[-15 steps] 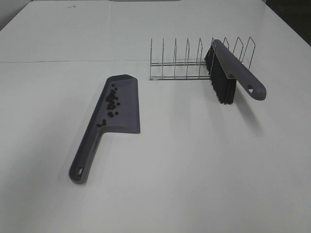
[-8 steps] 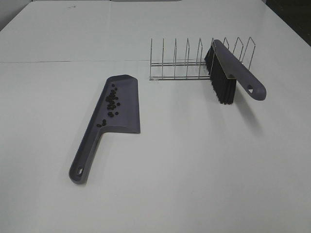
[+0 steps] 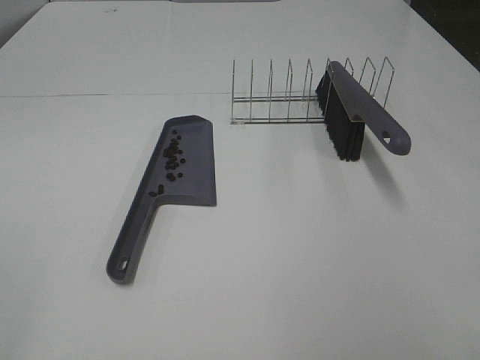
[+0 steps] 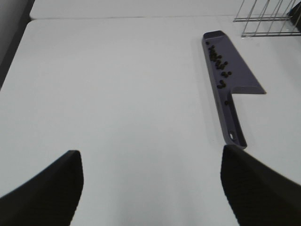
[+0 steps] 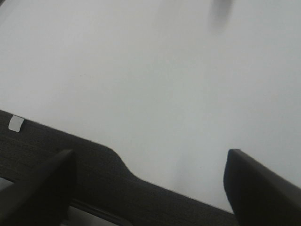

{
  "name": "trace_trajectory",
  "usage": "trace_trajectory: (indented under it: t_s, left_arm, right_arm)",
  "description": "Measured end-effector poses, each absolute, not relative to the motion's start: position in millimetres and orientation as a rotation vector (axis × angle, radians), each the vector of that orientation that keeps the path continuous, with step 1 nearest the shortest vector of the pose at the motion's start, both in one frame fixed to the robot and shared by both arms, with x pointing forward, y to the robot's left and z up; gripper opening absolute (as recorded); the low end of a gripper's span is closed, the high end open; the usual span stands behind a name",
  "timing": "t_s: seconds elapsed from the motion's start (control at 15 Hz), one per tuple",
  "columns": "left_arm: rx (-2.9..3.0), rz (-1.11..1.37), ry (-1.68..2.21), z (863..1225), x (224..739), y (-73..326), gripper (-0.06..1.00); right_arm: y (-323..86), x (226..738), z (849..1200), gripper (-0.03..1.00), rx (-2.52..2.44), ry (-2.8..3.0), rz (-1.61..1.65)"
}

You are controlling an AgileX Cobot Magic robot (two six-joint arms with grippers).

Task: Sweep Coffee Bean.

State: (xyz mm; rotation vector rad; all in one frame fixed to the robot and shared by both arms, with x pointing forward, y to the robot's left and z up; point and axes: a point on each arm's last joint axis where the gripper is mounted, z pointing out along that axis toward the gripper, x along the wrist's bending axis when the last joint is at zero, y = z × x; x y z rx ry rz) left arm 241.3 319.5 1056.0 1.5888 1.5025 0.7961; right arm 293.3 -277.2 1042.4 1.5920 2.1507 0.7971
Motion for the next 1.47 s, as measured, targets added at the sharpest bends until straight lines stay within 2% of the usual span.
trace_trajectory:
  t_s: [0.27,0.93,1.47]
  left_arm:
    - [1.673,0.789,1.374,1055,243,312,0.76]
    - [1.663,0.807,1.394,1055,242,312,0.76]
    - [1.439,1.001,1.648,1055,233,313,0.76]
  right_arm:
    - [-277,293,1042,0.75,1.593,2.151,0.799]
    - [-280,292,1043,0.75,1.63,2.09,0.8]
    - [-286,239,1054,0.75,1.536,1.632,0.957]
